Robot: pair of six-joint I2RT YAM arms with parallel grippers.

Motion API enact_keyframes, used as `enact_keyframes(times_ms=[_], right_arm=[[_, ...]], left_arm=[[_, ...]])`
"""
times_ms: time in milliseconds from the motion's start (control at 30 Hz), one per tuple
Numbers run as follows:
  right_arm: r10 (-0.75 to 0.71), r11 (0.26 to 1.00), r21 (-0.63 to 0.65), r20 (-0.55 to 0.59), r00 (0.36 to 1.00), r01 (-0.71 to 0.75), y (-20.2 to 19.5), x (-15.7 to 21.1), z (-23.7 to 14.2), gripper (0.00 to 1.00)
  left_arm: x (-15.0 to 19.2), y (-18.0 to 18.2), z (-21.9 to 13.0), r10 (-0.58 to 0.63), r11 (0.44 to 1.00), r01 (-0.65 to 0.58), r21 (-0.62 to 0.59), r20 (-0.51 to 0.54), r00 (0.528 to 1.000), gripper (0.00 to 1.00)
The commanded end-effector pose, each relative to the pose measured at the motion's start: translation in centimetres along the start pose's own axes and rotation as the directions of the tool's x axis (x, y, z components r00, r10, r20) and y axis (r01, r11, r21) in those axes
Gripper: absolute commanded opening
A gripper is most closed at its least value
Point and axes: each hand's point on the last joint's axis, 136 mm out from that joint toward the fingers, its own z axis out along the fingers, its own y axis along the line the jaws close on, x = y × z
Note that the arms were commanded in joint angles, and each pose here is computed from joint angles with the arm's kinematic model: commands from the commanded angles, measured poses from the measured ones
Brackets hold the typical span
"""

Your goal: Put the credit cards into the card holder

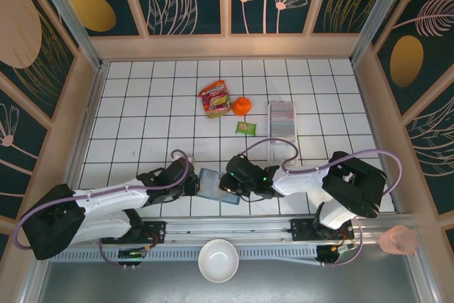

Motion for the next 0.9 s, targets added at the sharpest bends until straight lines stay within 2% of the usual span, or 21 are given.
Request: enact_keyframes(times_ms=[0, 233, 567, 800, 833, 867], right_arm=[[0.030, 0.987, 0.159, -0.001, 1.000, -0.029, -4.8, 1.0, 0.3, 0.15], [0.081, 0.985, 0.148, 0.068, 0.994, -0.090, -4.8, 0.0, 0.2, 0.12], [0.046, 0.987, 0.149, 0.044, 0.998, -0.052, -3.8, 0.4, 1.0, 0.14], [-0.025, 0.976, 0.218, 0.042, 0.999, 0.015, -3.9, 0.4, 0.5, 0.27], [-0.033, 0.972, 0.232, 0.048, 0.998, 0.021, -3.9, 0.2, 0.2, 0.34], [-0.044, 0.969, 0.244, 0.051, 0.998, 0.031, -3.9, 0.0, 0.0, 0.35]], left_arm=[[2.2, 0.3, 0.8, 0.001, 1.000, 0.001, 0.029, -0.084, 0.996, 0.09], [2.6, 0.4, 0.8, -0.006, 0.999, 0.010, 0.039, -0.092, 0.996, 0.09], [2.9, 0.2, 0.8, -0.015, 0.998, 0.021, 0.061, -0.101, 0.995, 0.09], [3.0, 0.1, 0.9, -0.019, 0.997, 0.026, 0.066, -0.106, 0.994, 0.09], [3.0, 0.1, 0.8, -0.022, 0.997, 0.029, 0.066, -0.105, 0.994, 0.09], [3.1, 0.1, 0.9, -0.023, 0.997, 0.030, 0.066, -0.107, 0.994, 0.09]])
